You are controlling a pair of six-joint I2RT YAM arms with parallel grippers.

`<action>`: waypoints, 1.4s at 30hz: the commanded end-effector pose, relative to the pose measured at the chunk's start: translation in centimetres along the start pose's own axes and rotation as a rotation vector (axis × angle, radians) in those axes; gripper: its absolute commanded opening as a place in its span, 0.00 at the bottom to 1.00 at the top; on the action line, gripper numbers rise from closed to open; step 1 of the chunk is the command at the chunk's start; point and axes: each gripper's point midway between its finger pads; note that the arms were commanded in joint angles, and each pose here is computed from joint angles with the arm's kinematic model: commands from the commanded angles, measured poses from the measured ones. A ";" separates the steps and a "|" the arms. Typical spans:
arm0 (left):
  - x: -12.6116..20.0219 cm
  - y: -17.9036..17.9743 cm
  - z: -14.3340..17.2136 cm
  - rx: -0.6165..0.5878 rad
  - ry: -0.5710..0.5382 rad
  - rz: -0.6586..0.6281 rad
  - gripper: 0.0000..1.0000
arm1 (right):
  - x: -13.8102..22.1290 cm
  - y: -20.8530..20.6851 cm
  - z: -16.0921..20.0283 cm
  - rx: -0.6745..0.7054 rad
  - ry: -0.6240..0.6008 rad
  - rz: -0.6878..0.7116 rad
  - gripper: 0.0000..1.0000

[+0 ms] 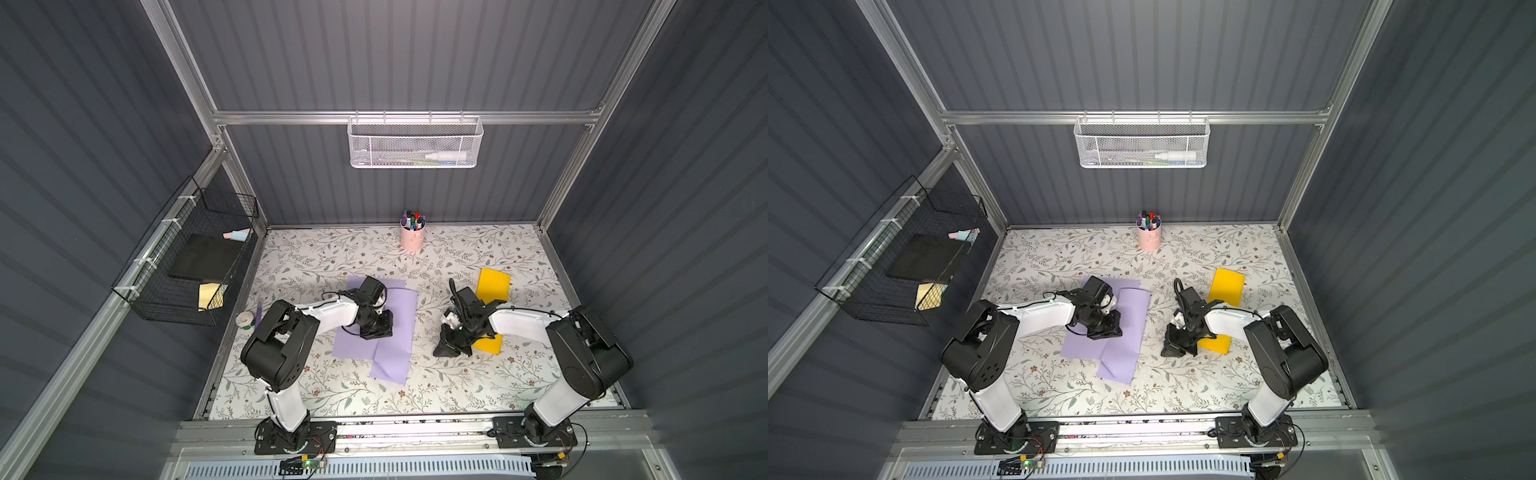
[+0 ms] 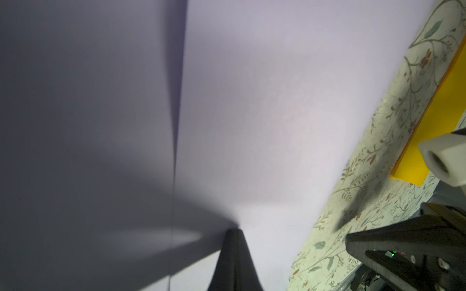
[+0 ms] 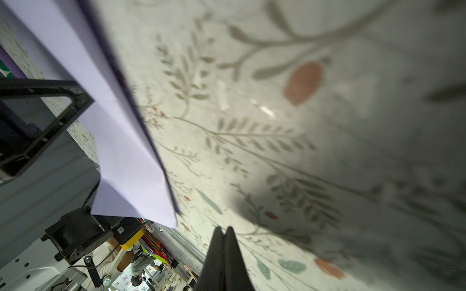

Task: Fold the rectangular paper in half along the long edge
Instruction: Fold the paper.

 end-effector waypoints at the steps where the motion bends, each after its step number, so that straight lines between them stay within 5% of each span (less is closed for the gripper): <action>1: -1.5 4.9 2.8 0.046 0.093 -0.186 0.03 | -0.6 4.6 -1.5 0.086 -0.014 -0.040 0.00; 6: -1.5 4.9 2.7 0.045 0.093 -0.187 0.03 | -4.4 7.6 -2.5 0.149 0.039 -0.028 0.00; 11: -1.5 4.9 2.7 0.042 0.092 -0.188 0.03 | -5.8 4.5 -3.3 0.088 0.034 0.035 0.00; 21: -1.4 5.0 2.8 0.039 0.095 -0.193 0.03 | -1.8 -5.3 -1.8 -0.087 0.004 0.117 0.00; 27: -1.4 5.0 2.8 0.039 0.095 -0.193 0.03 | 0.1 -2.4 -3.3 -0.016 -0.048 0.043 0.00; 28: -1.4 5.0 2.8 0.039 0.093 -0.193 0.03 | 0.2 -1.7 -3.9 -0.002 -0.064 0.017 0.02; 31: -1.2 5.0 2.7 0.038 0.090 -0.194 0.03 | 0.1 0.5 -6.1 0.031 -0.118 -0.064 0.37; 33: -1.2 4.9 2.7 0.037 0.089 -0.194 0.03 | -0.3 2.0 -7.5 0.043 -0.121 -0.115 0.49; 42: -1.4 5.0 2.7 0.036 0.094 -0.192 0.03 | -4.1 3.2 -10.7 0.014 -0.066 -0.213 0.53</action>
Point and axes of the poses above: each gripper's point midway between its finger pads, its own x axis back along the fingers, its own y axis along the line the jaws close on, z = x × y, and after that the axes turned 1 degree about -x, right-handed
